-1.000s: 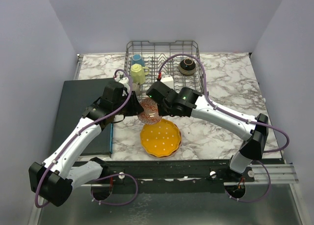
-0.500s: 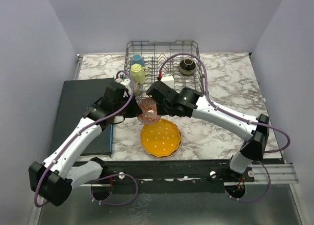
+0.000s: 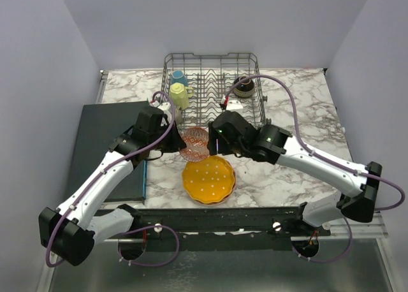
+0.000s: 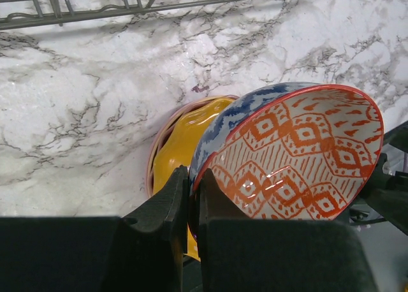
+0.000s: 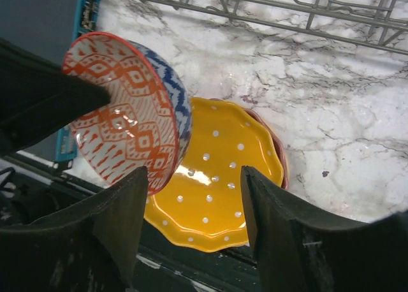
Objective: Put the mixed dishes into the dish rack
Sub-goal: Pick up the bowl from the center of the board.
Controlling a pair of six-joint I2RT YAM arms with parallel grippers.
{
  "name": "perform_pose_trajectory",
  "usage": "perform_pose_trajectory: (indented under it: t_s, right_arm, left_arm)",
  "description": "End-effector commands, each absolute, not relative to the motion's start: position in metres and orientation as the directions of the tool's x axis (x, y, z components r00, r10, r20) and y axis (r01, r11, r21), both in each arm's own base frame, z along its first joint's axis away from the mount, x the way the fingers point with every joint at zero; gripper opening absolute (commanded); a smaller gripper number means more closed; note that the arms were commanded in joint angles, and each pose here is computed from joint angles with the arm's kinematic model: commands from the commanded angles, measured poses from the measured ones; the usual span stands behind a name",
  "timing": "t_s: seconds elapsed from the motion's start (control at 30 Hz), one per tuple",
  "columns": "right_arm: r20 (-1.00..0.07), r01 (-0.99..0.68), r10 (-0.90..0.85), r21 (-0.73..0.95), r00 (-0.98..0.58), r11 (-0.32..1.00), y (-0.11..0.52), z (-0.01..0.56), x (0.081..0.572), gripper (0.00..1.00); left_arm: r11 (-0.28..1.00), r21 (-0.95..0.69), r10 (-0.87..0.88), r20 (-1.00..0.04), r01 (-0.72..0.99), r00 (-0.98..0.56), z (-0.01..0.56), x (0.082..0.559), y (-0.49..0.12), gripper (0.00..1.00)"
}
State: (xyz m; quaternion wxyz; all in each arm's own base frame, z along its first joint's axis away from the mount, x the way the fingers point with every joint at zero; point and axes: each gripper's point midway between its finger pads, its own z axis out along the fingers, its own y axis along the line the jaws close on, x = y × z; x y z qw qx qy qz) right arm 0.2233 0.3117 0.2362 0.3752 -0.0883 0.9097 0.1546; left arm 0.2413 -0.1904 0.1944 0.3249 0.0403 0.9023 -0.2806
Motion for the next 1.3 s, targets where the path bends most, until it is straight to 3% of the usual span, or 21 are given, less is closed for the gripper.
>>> perform_pose_trajectory:
  t_s: [0.0,0.5,0.67,0.83,1.27]
  right_arm:
    - [-0.751,-0.343,0.054,0.363,-0.658,0.867,0.313,0.273,0.219,0.67]
    - [-0.639,-0.380,0.158,0.618,-0.753,0.688,0.295,0.279,0.224,0.72]
    - [-0.639,-0.431,0.179,0.672,-0.748,0.602,0.296,0.291,0.217,0.89]
    - [-0.626,-0.463,0.170,0.708,-0.761,0.533,0.302,0.294,0.208,0.96]
    - [-0.598,-0.495,0.198,0.774,-0.777,0.396,0.316,0.303,0.198,1.00]
  left_arm:
    - [0.765,-0.560,-0.123,-0.611,0.318,-0.782,0.210,0.243,-0.211,0.00]
    - [0.653,-0.669,-0.149,-0.573,0.355,-0.806,0.226,0.245,-0.217,0.00]
    - [0.614,-0.708,-0.169,-0.551,0.350,-0.817,0.232,0.247,-0.215,0.00]
    - [0.561,-0.753,-0.186,-0.521,0.345,-0.833,0.236,0.247,-0.217,0.00]
    - [0.433,-0.829,-0.208,-0.473,0.353,-0.856,0.255,0.238,-0.226,0.00]
